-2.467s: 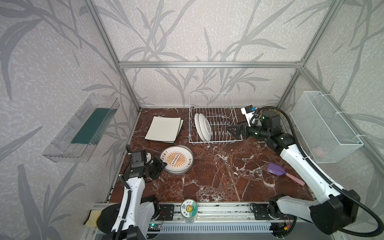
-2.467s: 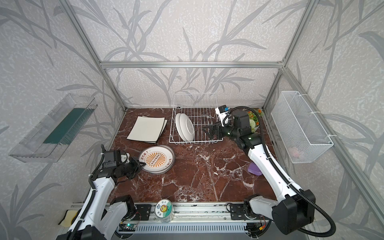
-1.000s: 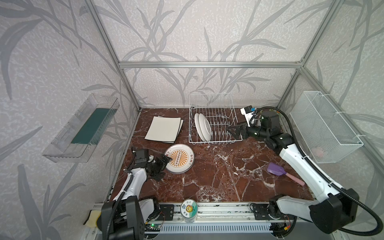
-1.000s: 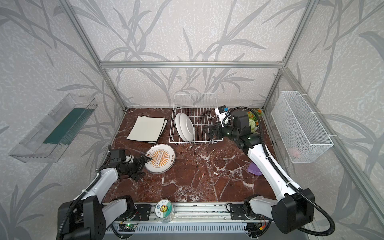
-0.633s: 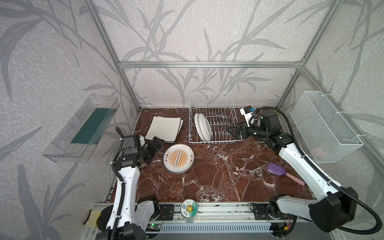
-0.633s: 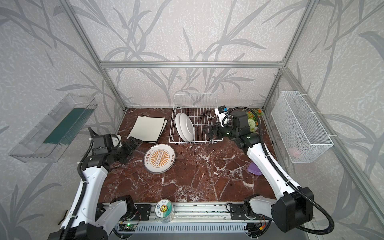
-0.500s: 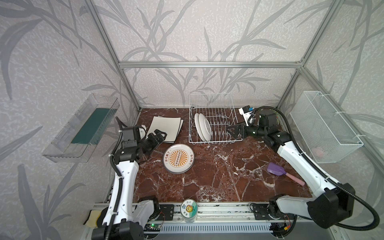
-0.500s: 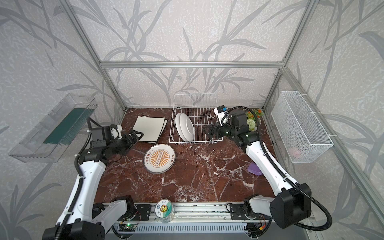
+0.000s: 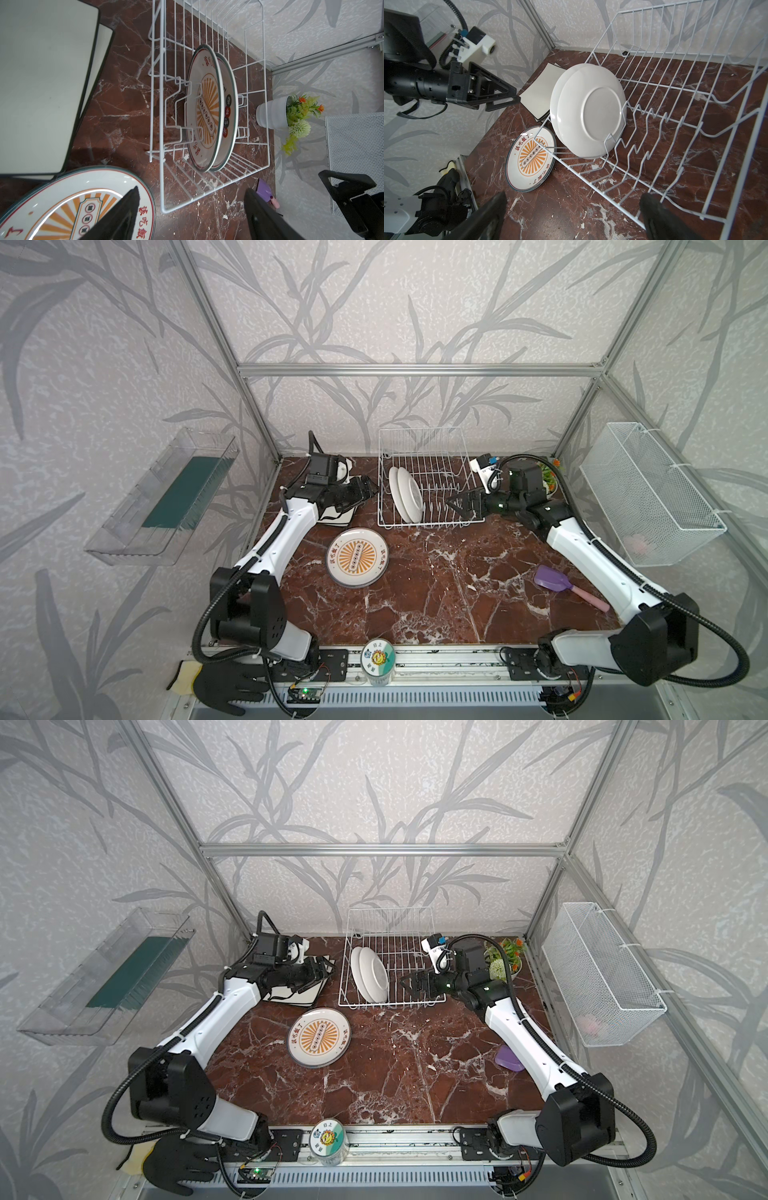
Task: Unload the plates from the dish rack
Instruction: 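Raise the left gripper and move it back to the next plate in the rack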
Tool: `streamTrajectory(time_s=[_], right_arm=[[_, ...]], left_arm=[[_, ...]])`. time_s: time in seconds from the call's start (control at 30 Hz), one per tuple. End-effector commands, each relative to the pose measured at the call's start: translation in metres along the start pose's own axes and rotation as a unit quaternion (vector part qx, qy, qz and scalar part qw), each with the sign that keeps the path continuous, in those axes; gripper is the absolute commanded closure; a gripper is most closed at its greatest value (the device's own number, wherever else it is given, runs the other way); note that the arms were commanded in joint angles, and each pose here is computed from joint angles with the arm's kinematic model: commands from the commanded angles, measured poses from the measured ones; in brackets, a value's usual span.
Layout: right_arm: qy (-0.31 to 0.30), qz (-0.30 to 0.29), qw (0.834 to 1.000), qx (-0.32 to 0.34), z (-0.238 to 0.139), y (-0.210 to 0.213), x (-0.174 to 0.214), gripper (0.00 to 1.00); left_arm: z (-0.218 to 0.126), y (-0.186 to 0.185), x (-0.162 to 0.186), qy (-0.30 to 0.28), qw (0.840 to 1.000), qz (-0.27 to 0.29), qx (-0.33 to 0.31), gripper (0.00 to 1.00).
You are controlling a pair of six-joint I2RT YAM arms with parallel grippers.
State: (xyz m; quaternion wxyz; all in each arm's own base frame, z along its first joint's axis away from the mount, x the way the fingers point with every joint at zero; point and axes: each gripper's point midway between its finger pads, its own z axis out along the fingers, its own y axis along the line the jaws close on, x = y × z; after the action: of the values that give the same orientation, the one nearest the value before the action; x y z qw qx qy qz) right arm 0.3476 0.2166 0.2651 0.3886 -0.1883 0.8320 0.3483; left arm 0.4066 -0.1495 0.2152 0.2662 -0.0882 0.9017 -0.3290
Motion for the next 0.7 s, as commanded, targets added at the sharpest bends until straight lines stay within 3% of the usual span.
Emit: streamTrajectory(time_s=[0.0, 0.17, 0.53, 0.67], right_arm=[[-0.020, -0.007, 1.000, 0.003, -0.006, 0.005, -0.015, 0.01], [-0.019, -0.007, 1.000, 0.013, -0.007, 0.002, -0.014, 0.01], [-0.009, -0.014, 0.999, 0.033, -0.006, -0.006, -0.008, 0.01], [-0.008, -0.016, 0.999, 0.036, -0.005, -0.007, -0.008, 0.01]], left_arm=[[0.015, -0.020, -0.016, -0.005, 1.000, 0.019, 0.024, 0.26], [0.044, -0.023, -0.020, 0.016, 0.999, 0.008, 0.037, 0.41], [0.071, -0.038, -0.025, 0.039, 0.998, 0.005, 0.058, 0.57], [0.078, -0.037, -0.024, 0.045, 0.997, 0.000, 0.056, 0.72]])
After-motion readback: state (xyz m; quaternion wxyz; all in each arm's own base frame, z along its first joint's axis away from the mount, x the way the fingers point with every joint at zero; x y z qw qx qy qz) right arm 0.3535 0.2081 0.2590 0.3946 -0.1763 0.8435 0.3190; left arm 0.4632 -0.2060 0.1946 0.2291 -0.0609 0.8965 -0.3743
